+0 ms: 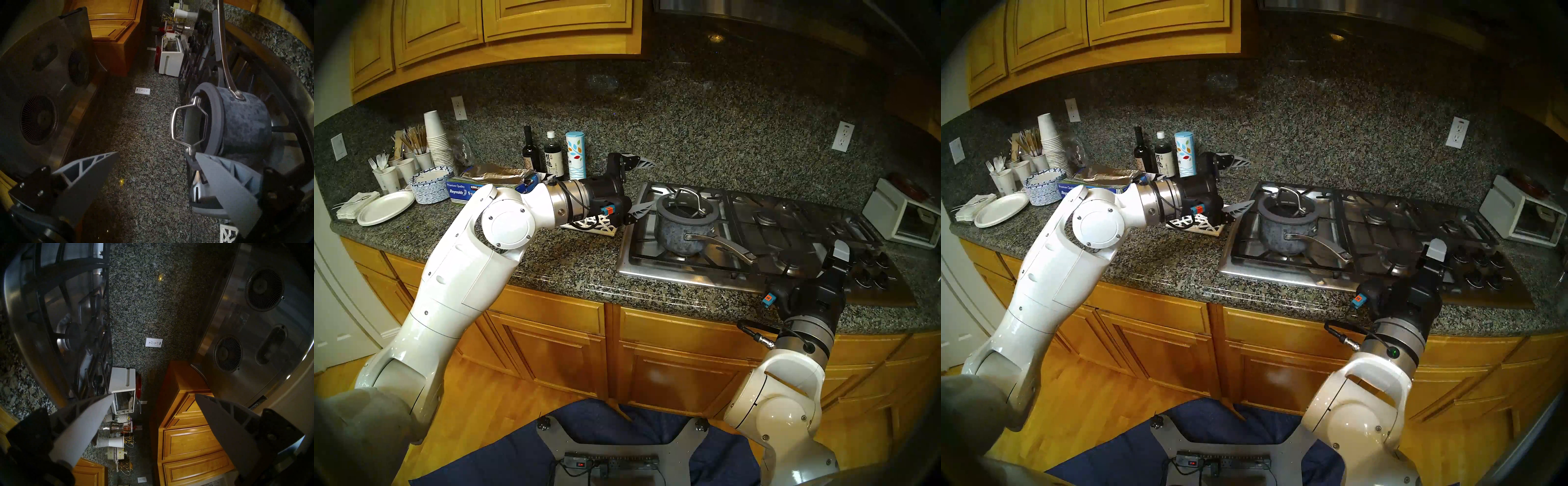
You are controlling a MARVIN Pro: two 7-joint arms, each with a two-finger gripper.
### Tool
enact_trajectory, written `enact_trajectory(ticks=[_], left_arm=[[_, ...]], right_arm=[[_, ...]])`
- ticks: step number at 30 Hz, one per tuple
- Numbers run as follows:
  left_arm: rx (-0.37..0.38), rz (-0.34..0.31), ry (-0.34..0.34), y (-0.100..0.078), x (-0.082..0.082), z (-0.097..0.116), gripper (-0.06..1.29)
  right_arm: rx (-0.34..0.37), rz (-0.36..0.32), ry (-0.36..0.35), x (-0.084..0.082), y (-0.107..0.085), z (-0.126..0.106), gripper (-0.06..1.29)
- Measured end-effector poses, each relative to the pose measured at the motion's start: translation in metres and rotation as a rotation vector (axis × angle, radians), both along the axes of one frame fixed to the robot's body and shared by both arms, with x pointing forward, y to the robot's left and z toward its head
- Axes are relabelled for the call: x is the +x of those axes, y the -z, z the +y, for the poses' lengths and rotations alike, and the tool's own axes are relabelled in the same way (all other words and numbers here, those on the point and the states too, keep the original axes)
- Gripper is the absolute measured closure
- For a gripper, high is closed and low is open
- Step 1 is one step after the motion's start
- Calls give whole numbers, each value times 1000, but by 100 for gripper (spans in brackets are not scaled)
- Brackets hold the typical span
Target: Pick up the pot, put it on the stove, take off the pot lid
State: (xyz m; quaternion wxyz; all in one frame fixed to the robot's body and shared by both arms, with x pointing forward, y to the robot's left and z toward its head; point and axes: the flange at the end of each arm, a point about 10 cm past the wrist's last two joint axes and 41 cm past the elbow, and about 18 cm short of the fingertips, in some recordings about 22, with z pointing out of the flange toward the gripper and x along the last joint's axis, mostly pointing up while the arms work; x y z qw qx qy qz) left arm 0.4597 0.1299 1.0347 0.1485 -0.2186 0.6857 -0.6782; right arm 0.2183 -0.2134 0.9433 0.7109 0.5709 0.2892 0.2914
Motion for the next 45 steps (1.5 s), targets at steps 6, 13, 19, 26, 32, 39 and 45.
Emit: enact_trajectory(ticks=[6, 13, 19, 26, 32, 39, 45], left_arm=[[16, 6, 7, -7, 8, -6, 0], [38, 24, 13, -12, 18, -13, 0], [60, 44, 18, -14, 27, -19, 0], [95, 73, 27, -14, 37, -26, 0], [124, 90, 40, -14, 44, -32, 0], [154, 101, 57, -17, 51, -40, 0], [178, 100, 80, -24, 55, -48, 0]], right_arm=[[0, 0, 0, 0, 0, 0, -1], [0, 1, -1, 0, 0, 0, -1], [0, 1, -1, 0, 0, 0, -1], [-1, 0, -1, 0, 0, 0, -1], [-2, -1, -2, 0, 0, 0, -1], [-4, -2, -2, 0, 0, 0, -1], [-5, -4, -3, 0, 0, 0, -1]])
